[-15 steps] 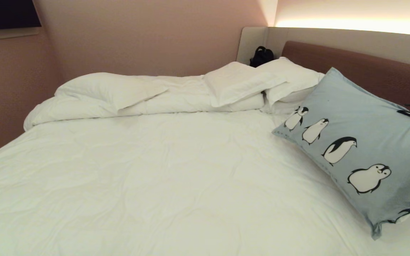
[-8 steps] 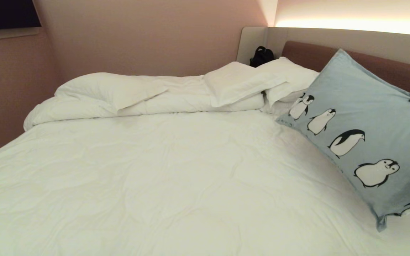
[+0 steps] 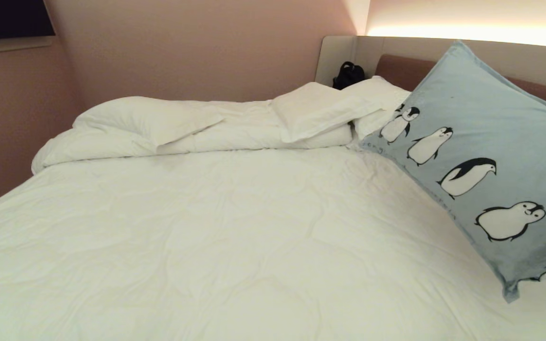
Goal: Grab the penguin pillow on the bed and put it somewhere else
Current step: Place the pillow at the bedside
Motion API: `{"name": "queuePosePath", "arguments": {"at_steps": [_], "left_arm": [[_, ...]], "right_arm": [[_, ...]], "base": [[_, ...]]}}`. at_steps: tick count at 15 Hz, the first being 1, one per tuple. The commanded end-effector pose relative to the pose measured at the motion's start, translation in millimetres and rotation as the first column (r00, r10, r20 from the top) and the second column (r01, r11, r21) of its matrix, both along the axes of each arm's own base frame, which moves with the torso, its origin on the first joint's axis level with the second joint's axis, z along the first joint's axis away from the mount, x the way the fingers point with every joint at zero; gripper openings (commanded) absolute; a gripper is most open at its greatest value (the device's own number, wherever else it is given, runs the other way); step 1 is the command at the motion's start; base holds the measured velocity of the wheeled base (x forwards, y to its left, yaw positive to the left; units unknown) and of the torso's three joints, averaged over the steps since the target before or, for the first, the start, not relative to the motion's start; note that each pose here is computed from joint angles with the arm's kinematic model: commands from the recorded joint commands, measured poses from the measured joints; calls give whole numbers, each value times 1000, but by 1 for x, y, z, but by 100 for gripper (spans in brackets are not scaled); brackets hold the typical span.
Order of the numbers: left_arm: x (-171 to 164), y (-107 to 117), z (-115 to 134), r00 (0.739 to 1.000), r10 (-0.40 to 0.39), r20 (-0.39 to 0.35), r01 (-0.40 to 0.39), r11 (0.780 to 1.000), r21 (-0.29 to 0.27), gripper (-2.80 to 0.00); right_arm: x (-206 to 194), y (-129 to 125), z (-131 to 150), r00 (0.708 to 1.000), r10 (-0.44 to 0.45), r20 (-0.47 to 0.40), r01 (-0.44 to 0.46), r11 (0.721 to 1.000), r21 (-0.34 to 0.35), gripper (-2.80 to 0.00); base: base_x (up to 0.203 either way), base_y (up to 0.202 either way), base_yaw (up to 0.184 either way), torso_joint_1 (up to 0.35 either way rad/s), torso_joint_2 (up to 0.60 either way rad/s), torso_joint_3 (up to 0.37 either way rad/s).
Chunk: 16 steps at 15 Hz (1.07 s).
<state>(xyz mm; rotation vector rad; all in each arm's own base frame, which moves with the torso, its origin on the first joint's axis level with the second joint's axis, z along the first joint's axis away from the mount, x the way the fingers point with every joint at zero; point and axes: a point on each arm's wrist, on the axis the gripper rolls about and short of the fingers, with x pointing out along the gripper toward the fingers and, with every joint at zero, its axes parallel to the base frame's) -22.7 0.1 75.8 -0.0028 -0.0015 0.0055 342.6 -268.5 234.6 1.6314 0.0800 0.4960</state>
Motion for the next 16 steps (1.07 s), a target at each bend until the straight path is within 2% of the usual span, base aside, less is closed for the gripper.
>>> {"name": "queuePosePath", "arguments": {"at_steps": [1,7,16], "left_arm": [[0,0,0,1000,1,0,-1,1000,0,-280],[0,0,0,1000,1,0,-1,1000,0,-280],[0,0,0,1000,1,0,-1,1000,0,-280]], "right_arm": [[-3,-3,1,1000,2,-4,-2,1000,12,-280],[1,-28,-38,997,-19,-78,27,994,108,-280],[7,-40,-69,995,-14,-99,30,987,161,-280]], "base": [[0,0,0,0,0,0],[0,0,0,0,0,0],[0,0,0,0,0,0]]}}
